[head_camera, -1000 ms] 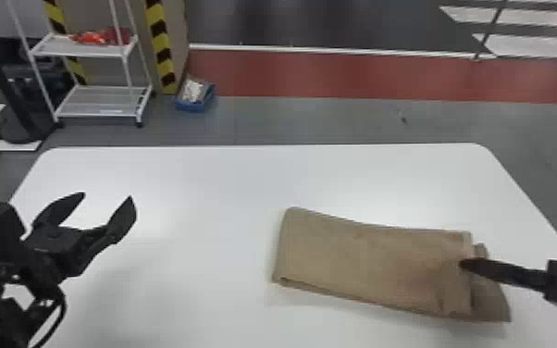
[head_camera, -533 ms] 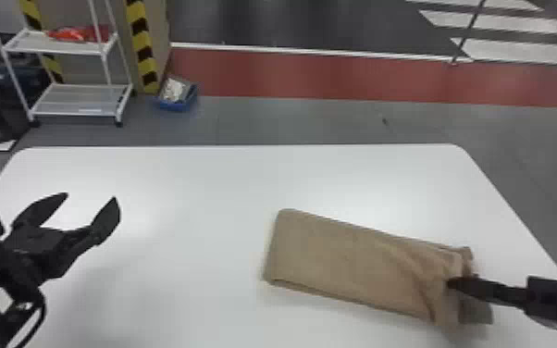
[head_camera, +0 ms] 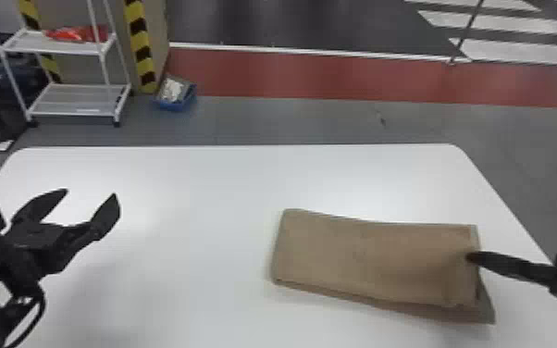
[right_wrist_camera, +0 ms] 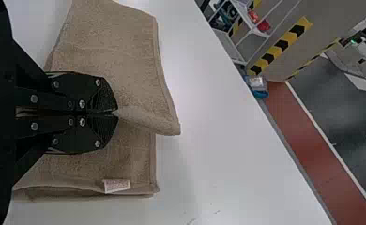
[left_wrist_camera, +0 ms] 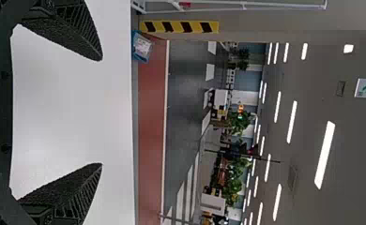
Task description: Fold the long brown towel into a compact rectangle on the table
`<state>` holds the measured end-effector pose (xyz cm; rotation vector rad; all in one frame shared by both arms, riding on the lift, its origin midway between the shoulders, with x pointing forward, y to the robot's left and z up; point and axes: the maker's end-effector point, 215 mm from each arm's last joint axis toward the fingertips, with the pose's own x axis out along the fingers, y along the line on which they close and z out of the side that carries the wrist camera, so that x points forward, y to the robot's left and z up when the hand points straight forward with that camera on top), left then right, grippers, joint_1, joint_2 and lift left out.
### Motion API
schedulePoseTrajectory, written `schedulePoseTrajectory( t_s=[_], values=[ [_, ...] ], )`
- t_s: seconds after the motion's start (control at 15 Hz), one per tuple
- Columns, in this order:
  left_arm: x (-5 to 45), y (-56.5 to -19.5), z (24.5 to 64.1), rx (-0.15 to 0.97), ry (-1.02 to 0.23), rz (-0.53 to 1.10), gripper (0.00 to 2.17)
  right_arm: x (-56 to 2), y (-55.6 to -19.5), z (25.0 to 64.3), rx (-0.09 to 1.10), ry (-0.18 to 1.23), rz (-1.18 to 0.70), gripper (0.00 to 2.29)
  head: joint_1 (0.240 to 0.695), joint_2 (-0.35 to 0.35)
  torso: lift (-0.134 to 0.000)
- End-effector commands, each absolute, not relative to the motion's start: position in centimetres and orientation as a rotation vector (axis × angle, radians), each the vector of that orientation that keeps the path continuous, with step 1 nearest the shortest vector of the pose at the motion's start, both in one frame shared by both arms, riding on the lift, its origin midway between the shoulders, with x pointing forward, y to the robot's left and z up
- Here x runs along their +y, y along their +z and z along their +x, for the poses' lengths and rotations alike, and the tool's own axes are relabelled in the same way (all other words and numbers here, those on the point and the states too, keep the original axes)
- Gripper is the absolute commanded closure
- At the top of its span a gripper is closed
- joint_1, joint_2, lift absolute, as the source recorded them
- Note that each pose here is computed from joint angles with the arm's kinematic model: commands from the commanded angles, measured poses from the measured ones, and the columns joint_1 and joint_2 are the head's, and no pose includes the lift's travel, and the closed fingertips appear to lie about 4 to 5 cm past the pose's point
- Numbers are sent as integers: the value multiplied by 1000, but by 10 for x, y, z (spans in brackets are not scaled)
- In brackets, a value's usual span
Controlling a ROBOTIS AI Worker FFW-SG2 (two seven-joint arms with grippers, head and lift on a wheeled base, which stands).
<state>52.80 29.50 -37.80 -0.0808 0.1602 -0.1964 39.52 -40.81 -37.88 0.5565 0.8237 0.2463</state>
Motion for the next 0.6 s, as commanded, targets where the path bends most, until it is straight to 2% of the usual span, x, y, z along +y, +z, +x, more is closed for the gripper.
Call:
schedulePoseTrajectory(
  t_s=[0.0,0.4,0.53],
  values=[
    [289,-380,531,165,-205,-79,76,-398,-411,390,902,240,584,1106,695,-134,-124],
    [289,-384,533,173,-205,-76,76,-396,-420,392,927,236,592,1106,695,-129,-124],
    [287,-383,534,172,-209,-70,76,-408,-386,394,837,243,581,1106,695,-129,-124]
  ],
)
